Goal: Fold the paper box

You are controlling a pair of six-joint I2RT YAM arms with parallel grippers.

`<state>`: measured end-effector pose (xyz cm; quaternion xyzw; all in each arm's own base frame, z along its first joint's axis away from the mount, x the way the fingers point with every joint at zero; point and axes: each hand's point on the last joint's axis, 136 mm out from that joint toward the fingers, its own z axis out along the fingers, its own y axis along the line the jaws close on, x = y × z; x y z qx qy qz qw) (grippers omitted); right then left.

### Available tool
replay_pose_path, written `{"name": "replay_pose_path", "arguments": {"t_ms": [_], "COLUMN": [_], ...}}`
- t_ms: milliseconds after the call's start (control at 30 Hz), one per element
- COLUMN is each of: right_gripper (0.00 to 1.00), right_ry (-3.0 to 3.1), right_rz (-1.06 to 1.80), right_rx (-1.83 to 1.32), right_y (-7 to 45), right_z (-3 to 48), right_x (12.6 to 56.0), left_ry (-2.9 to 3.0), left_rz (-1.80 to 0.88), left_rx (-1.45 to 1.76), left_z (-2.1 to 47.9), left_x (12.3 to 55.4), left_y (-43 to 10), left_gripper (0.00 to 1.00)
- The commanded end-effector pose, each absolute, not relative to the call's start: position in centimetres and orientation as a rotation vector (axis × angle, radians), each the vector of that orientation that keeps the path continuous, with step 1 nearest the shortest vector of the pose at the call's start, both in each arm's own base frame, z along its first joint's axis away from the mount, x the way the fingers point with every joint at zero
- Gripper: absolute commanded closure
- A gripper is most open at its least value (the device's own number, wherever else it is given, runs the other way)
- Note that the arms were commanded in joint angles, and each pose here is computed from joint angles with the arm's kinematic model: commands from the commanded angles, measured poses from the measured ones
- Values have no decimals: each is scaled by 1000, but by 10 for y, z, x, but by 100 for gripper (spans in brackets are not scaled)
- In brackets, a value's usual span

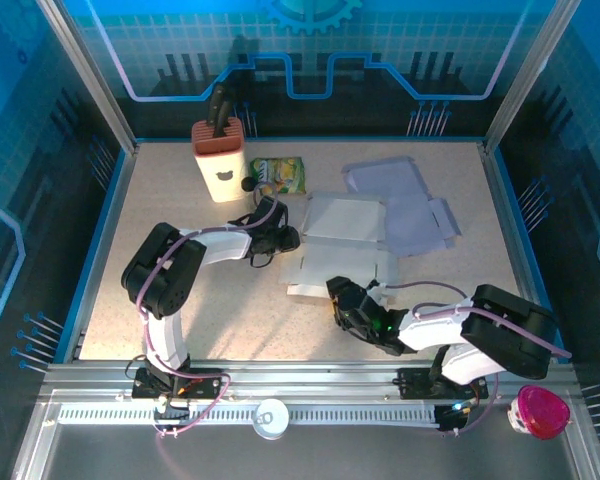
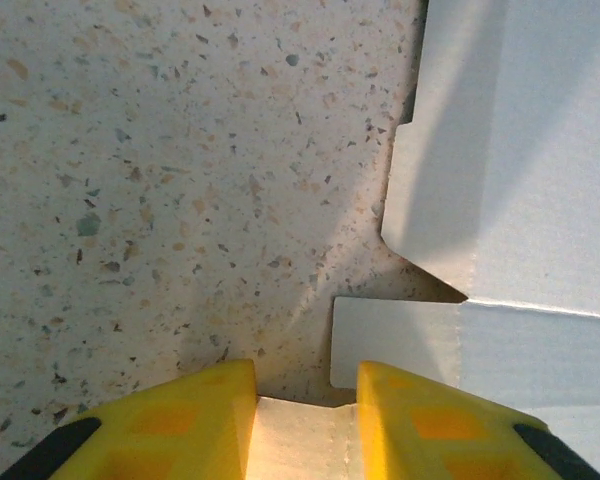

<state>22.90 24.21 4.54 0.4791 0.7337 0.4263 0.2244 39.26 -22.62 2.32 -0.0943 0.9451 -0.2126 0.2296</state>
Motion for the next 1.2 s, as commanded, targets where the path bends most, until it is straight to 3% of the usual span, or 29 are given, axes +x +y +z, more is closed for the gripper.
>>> {"name": "replay_pose_path", "arguments": {"t_ms": [0, 333, 533, 800, 900, 1167], "right_gripper": [50, 70, 100, 100, 100, 100], "right_ry": [1905, 1850, 1840, 1841, 1812, 1778], "right_rz": [1216, 1238, 1233, 1260, 1276, 1351], "right_rx": [1268, 1215, 1217, 997, 874, 682], "right_y": [238, 240, 238, 247, 247, 244], "right_z": [69, 85, 92, 173, 216, 300], "right_x": [244, 248, 253, 276, 290, 314], "left_ry": [2642, 2647, 2624, 2358, 2233, 2024], "left_rz": [-565, -539, -535, -461, -446, -436], "left_rx": [-239, -227, -223, -207, -219, -190], "left_z": [15, 16, 28, 143, 191, 282], "left_x": [379, 378, 376, 357, 342, 296], "left_y": [-224, -222, -219, -197, -181, -150], "left_gripper": [68, 69, 70, 34, 29, 28]}}
